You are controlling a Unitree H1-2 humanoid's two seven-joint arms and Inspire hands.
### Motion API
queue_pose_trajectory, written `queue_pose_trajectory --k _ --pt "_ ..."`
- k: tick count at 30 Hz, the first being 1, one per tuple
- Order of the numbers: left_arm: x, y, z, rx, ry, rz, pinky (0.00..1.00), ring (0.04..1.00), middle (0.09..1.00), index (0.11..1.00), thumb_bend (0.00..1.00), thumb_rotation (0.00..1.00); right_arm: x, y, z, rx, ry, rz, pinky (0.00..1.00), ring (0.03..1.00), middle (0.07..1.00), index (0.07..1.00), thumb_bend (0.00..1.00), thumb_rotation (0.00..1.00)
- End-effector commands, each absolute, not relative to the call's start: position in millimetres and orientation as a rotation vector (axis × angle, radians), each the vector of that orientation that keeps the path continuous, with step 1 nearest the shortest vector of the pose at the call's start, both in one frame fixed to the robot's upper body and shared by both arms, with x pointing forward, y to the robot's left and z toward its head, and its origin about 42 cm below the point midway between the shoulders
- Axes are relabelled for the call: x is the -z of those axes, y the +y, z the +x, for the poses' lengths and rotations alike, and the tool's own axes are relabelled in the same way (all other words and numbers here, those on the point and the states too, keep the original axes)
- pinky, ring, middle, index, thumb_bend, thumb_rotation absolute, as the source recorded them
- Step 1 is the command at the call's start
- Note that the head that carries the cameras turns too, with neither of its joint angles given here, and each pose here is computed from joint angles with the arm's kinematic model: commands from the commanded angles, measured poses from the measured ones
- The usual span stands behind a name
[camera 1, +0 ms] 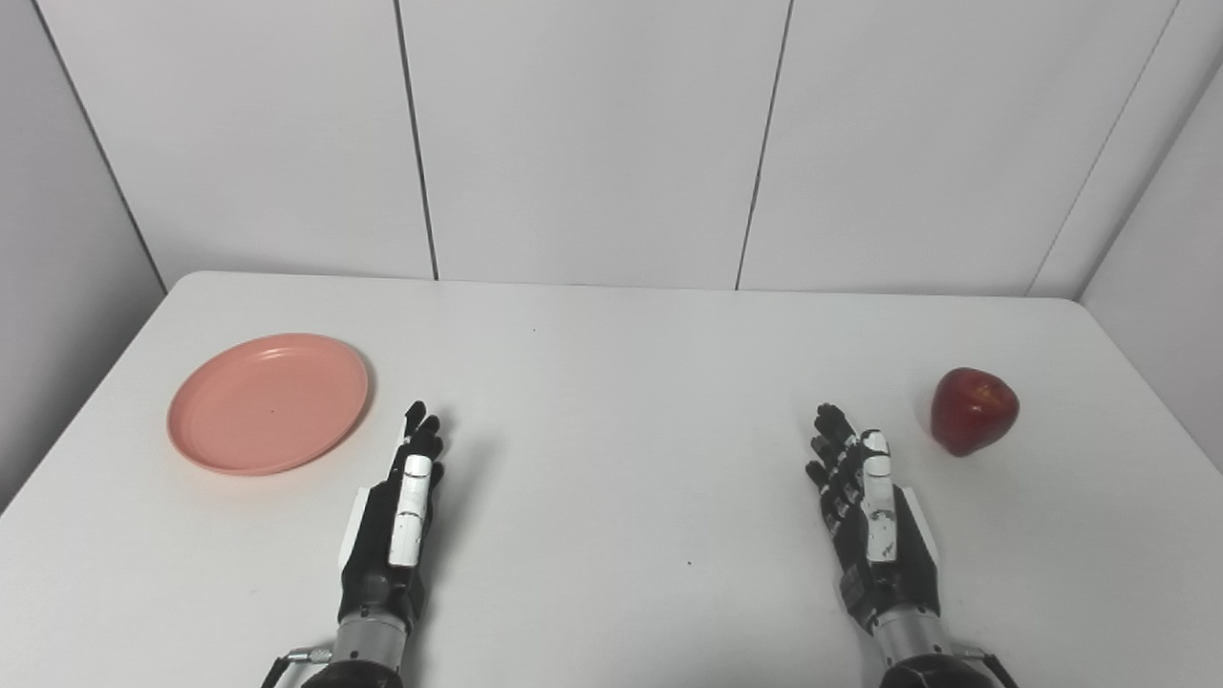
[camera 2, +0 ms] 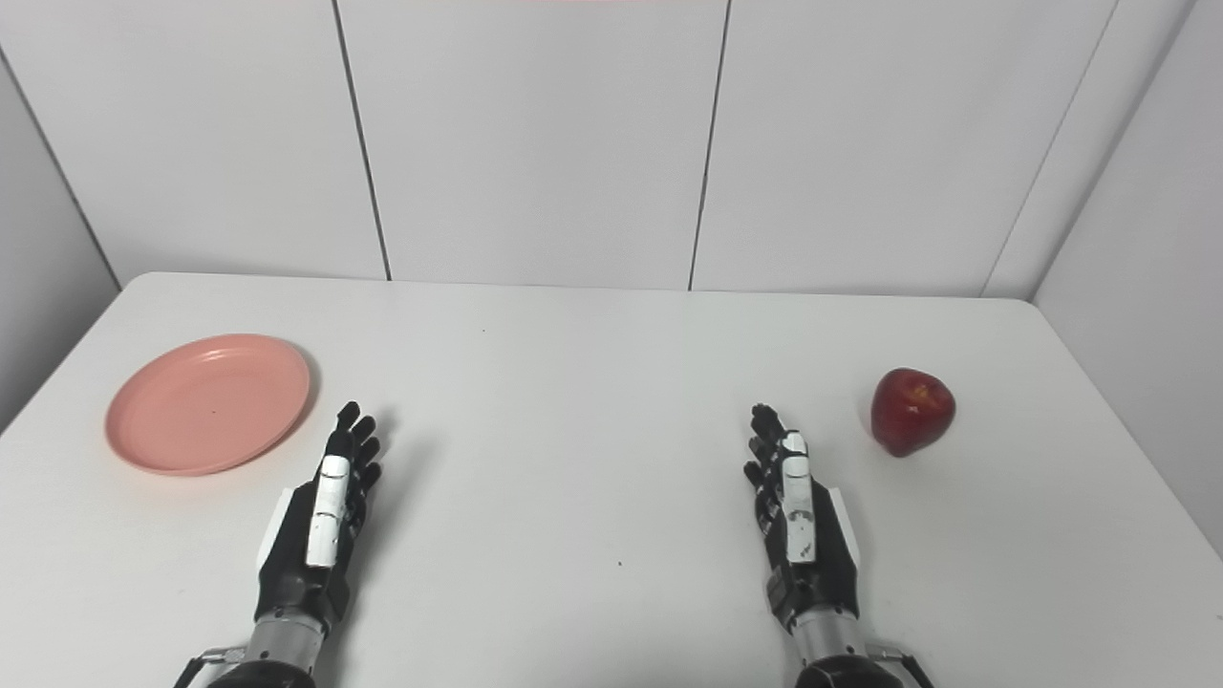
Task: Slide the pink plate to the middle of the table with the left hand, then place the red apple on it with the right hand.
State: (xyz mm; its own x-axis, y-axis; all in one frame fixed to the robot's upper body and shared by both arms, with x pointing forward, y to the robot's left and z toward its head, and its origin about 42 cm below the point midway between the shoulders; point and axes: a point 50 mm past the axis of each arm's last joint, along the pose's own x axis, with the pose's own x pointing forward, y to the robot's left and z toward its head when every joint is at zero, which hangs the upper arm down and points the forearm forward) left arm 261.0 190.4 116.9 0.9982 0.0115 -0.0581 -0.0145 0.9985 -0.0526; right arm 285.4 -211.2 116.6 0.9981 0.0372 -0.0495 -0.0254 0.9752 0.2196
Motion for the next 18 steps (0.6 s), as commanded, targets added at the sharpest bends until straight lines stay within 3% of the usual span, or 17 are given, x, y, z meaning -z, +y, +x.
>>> queue_pose_trajectory --k 1,18 --pt "-115.9 199.8 254.1 0.002 0.039 -0.02 1.0 1.0 1.0 1.0 0.65 1.0 -113.3 -209.2 283.3 -0.037 0.077 0.214 1.0 0.991 0.96 0.909 0.88 1.0" --pt "-117.7 199.2 253.7 0.003 0.05 -0.023 1.0 1.0 1.0 1.0 0.66 1.0 -114.4 -207.1 283.8 -0.07 0.023 0.041 1.0 1.0 0.975 0.918 0.82 1.0"
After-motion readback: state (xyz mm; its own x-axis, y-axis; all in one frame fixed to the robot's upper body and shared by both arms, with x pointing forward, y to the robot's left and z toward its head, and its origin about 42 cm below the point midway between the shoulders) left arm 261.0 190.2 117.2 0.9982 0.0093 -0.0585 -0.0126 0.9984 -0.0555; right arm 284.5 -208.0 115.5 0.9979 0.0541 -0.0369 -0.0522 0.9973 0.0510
